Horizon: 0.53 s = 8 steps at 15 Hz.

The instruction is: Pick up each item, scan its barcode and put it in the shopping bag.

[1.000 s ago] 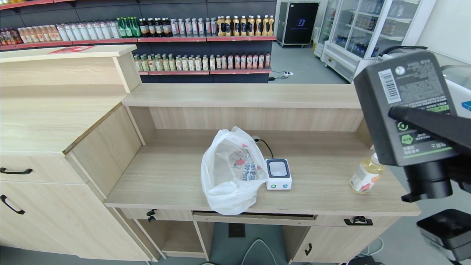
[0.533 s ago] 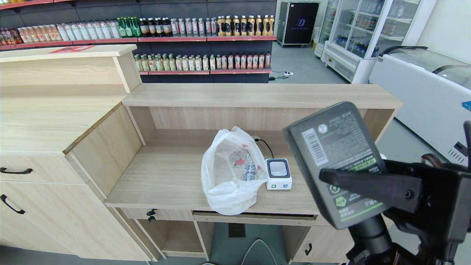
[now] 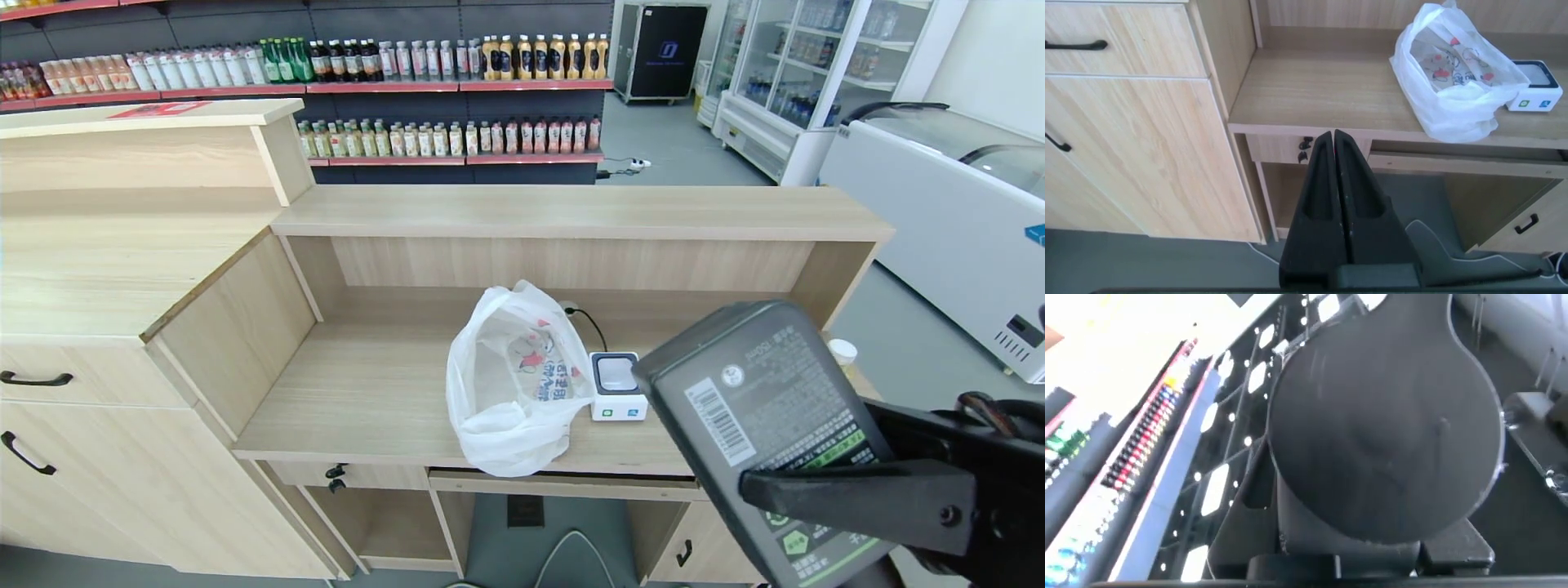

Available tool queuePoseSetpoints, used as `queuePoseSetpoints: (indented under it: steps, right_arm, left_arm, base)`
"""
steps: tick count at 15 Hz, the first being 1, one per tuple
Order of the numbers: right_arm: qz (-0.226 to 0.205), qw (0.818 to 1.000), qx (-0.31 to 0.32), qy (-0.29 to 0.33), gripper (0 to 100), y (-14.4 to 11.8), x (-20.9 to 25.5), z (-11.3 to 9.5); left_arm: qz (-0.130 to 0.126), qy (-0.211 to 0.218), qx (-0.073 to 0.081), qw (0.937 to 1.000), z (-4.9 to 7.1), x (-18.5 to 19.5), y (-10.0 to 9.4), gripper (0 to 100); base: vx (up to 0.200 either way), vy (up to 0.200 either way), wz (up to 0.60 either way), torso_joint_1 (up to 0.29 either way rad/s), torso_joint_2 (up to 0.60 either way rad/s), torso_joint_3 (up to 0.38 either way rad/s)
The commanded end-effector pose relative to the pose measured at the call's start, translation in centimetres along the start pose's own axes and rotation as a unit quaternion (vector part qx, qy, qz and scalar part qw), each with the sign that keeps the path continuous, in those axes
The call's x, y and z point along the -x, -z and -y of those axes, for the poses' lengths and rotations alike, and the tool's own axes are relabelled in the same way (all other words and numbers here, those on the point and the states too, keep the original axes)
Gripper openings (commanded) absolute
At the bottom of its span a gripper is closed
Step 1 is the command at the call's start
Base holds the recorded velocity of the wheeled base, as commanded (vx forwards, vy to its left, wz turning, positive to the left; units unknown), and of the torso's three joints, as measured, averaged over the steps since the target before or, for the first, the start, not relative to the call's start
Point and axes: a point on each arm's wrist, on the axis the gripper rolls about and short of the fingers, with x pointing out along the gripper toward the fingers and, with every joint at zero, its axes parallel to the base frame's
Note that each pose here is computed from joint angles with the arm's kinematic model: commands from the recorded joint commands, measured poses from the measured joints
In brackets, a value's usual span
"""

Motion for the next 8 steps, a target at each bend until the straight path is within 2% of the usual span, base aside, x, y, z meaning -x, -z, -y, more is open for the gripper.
queuePoseSetpoints:
  steps: [1, 8]
  right_arm:
    - [-0.005, 1.0, 0.008, -0.001, 0, 0.19, 0.58, 0.56]
    - [-0.011, 1.0, 0.001, -0.025, 0, 0.49, 1.05, 0.1]
  left_arm:
    - [0.0, -0.001, 0.0, 1.0, 0.0, 0.0, 0.0, 0]
    - [0.0, 0.0, 0.0, 1.0, 0.0, 0.0, 0.0, 0]
  base:
    - [0.0, 0.0, 0.0, 0.0, 0.0, 0.0]
    - [0.0, 0.0, 0.0, 0.0, 0.0, 0.0]
